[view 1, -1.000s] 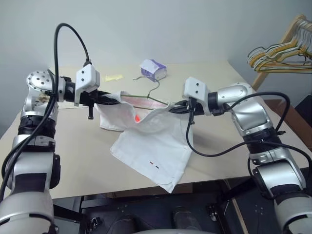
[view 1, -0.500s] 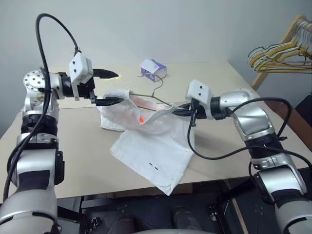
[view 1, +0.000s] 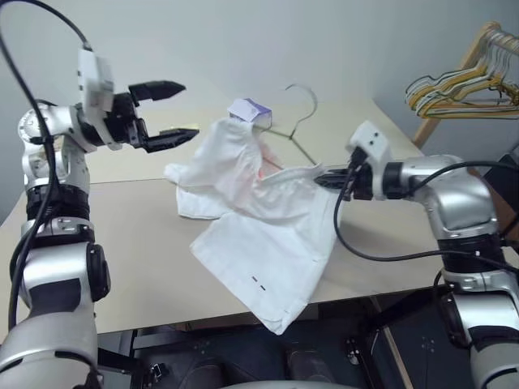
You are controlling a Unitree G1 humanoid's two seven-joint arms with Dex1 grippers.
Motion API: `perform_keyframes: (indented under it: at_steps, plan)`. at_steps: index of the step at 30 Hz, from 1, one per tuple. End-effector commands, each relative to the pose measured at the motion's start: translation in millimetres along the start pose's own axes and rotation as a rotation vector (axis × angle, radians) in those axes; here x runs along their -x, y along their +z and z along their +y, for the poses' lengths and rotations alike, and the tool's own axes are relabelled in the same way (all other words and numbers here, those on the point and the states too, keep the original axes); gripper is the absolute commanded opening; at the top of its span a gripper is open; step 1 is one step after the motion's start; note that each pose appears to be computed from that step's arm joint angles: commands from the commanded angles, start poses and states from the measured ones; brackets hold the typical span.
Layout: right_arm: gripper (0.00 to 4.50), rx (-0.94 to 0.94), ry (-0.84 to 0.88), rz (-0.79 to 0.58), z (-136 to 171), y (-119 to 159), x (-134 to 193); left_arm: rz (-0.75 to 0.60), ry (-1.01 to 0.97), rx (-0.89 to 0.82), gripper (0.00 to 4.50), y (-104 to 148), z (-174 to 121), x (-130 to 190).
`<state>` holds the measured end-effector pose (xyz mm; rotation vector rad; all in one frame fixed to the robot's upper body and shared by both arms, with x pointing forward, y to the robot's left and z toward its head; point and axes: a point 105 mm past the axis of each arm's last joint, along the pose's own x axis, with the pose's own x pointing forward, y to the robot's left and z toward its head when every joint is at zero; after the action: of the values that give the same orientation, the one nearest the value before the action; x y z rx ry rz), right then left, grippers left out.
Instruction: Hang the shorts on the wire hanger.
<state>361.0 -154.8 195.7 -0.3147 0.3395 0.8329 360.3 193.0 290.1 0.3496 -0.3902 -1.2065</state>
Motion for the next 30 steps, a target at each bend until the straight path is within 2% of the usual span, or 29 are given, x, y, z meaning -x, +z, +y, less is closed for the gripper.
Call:
perform_keyframes:
  at_steps: [1,7,13,18,21,25,30]
  plan:
    - [0.0,-0.102,-0.184,0.008,-13.7,5.6,29.3,-0.114,-0.037,0.043,4.46,11.2,-14.2,-0.3]
    - [0.0,-0.317,-0.478,0.153,-30.7,-19.8,71.7,-0.129,-0.027,0.088,4.46,-0.8,-37.0,-11.3]
    - [0.0,-0.494,-0.804,0.118,-59.6,-38.9,104.5,-0.17,-0.006,0.13,4.46,-4.5,-50.2,-25.5]
    - [0.0,-0.744,-1.079,-0.005,-75.4,-52.0,124.1,-0.192,-0.005,0.143,4.46,-2.9,-54.1,-31.0]
    - [0.0,-0.795,-1.299,0.042,-76.5,-63.4,143.0,-0.225,-0.016,0.155,4.46,1.9,-55.4,-34.9]
    - [0.0,-0.836,-1.436,0.07,-79.2,-64.0,158.4,-0.222,-0.028,0.15,4.46,2.5,-59.0,-40.0]
    - [0.0,-0.858,-1.516,0.063,-89.1,-49.2,176.1,-0.209,-0.02,0.146,4.46,0.7,-60.0,-41.3]
